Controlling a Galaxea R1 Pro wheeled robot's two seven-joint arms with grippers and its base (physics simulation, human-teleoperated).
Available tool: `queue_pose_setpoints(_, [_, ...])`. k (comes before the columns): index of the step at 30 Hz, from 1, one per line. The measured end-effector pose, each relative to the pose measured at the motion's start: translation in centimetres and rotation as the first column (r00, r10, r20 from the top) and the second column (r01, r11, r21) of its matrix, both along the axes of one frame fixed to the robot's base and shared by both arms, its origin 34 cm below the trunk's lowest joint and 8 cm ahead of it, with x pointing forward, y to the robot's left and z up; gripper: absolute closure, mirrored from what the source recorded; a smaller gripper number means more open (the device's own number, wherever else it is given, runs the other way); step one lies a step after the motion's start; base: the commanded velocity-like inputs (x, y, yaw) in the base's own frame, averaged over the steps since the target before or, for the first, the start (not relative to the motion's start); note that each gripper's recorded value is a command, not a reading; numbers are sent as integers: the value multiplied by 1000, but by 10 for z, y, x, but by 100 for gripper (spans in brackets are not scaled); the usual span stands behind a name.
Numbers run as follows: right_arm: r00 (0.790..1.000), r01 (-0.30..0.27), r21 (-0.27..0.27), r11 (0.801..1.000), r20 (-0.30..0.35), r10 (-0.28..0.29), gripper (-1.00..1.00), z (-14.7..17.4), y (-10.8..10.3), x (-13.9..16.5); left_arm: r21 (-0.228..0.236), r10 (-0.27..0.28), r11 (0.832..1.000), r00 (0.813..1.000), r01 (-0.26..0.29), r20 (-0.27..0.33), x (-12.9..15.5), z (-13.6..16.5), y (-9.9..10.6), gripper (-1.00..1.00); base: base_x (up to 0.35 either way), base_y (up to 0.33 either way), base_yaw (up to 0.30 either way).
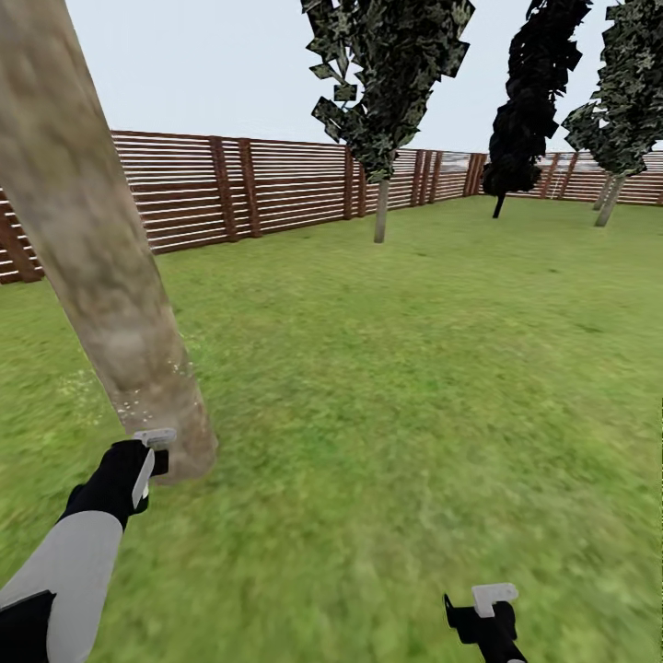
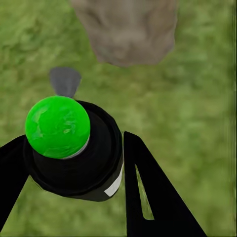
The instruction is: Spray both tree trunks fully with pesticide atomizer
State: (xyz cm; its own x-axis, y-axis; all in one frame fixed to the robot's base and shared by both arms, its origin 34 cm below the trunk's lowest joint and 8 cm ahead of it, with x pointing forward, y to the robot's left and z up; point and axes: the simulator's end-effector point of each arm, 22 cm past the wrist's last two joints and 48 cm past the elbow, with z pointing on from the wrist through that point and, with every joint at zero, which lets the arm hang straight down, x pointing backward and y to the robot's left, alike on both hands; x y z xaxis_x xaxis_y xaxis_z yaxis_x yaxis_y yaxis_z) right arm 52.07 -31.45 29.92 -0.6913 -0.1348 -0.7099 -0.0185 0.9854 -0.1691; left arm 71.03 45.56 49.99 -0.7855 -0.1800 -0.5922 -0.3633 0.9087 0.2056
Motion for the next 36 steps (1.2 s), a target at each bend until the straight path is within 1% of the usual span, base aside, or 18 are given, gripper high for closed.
queue_pose_setpoints(8, [1000, -1, 1, 1000, 0, 1, -100, 0, 1, 0, 1, 0, 1000, 1000, 0, 0, 0, 0, 0, 100, 137, -255, 33])
queue_pose_setpoints(14, [1000, -1, 1, 1000, 0, 1, -100, 0, 1, 0, -2, 1, 1000, 1000, -1, 1, 0, 0, 0, 100, 116, -262, 266])
queue_pose_setpoints(17, [1000, 0, 0, 1000, 0, 0, -100, 0, 0, 0, -19, -10, 1000, 1000, 10, 3, 3, -3, -13, 100, 51, -273, 276])
queue_pose_setpoints(19, [1000, 0, 0, 1000, 1, 0, -100, 0, 0, 1, -26, -17, 999, 1000, 18, 13, 6, -1, -17, 100, 14, -278, 276])
queue_pose_setpoints(20, [1000, 0, 0, 1000, 1, 0, -100, 0, 0, 1, -27, -20, 999, 1000, 21, 16, 8, 1, -17, 100, 89, -275, 276])
queue_pose_setpoints(24, [1000, 0, 0, 1000, 0, 0, -100, 0, 0, 0, -11, -14, 1000, 1000, 14, 19, 8, 7, -7, 100, 166, -249, 276])
queue_pose_setpoints(26, [1000, 0, 0, 1000, 0, 0, -100, 0, 0, 0, -9, -13, 1000, 1000, 13, 16, 8, 7, -6, 100, 198, -233, 276])
queue_pose_setpoints(28, [1000, 0, 0, 1000, 0, 0, -100, 0, 0, 0, -11, -11, 1000, 1000, 12, 13, 8, 7, -6, 100, 214, -221, 275])
queue_pose_setpoints(29, [1000, 0, 0, 1000, 0, 0, -100, 0, 0, 0, -18, -12, 1000, 1000, 12, 14, 9, 7, -10, 100, 235, -200, 265])
queue_pose_setpoints(30, [1000, 0, 0, 1000, 0, 0, -100, 0, 0, 0, -27, -16, 1000, 1000, 16, 18, 12, 8, -16, 100, 239, -191, 257])
queue_pose_setpoints(33, [1000, 0, 0, 1000, 0, 0, -100, 0, 0, 0, -28, -19, 999, 999, 20, 35, 21, 18, -19, 100, 174, -119, 245])
queue_pose_setpoints(36, [1000, 0, 0, 1000, 0, 0, -100, 0, 0, 0, -1, -6, 1000, 999, 6, 49, 25, 32, 0, 100, 18, -10, 233])
